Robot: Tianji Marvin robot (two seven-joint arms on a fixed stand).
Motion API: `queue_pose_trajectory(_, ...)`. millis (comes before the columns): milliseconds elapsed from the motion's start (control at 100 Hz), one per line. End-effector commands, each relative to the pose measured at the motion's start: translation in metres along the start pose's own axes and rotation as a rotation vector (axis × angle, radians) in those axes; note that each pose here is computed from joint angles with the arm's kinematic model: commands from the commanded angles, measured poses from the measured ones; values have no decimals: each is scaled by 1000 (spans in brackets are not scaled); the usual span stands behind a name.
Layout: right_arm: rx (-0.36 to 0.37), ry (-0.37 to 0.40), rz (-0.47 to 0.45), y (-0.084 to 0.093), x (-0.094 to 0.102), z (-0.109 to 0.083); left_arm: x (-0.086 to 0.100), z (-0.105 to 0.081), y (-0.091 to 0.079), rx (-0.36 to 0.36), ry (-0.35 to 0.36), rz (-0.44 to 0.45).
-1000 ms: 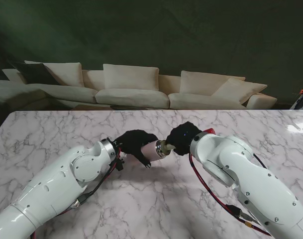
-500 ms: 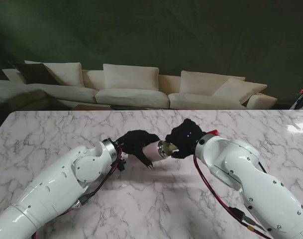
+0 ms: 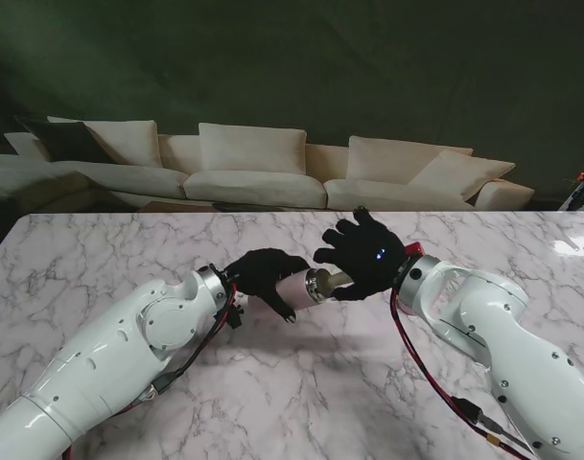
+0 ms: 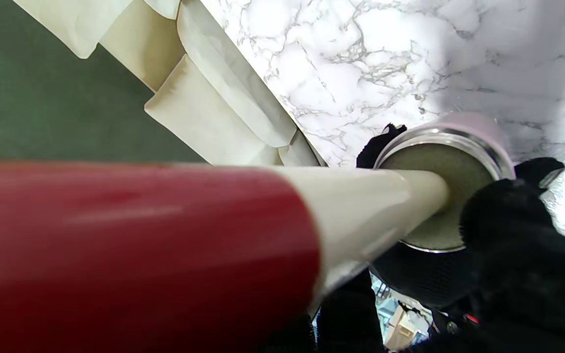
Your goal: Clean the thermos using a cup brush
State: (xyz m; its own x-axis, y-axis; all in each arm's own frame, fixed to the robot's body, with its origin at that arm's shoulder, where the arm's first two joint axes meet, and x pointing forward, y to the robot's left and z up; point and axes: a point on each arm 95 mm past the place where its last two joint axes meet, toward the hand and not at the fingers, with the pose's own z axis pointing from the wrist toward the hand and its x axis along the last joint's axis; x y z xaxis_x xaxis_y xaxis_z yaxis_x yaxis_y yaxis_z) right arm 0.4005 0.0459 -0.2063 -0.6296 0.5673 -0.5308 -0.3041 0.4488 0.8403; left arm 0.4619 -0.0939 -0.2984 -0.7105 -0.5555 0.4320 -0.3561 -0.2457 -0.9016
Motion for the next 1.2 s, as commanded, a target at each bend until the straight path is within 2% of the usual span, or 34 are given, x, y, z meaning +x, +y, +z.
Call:
queue_pose_trajectory(0,-4,-1,-8,2,0,-5,3,2,-1,-7,7,0)
queue_pose_trajectory(360,-11,-50,-54,11,-18,-33,1,-2,-2,-12,-2,1)
queue_pose_trajectory(590,12,-65,-77,10,-26,-49,-1,-4,-4,-3,-3,8)
queue_pose_trajectory(670,41,-64,-83,9,-26,-53,-1,-5,-5,2,-4,7)
queue_pose_trajectory(900,111,-62,-64,2,-26,-58,-1,-4,-5,1,6,12)
queue_pose_trajectory(1000,106,-62,-24,1,-26,-57,-1,-4,-5,1,8,14)
queue_pose_trajectory(1190,51,-35,10,1,-27,-54,-2,-4,-4,-1,8,16)
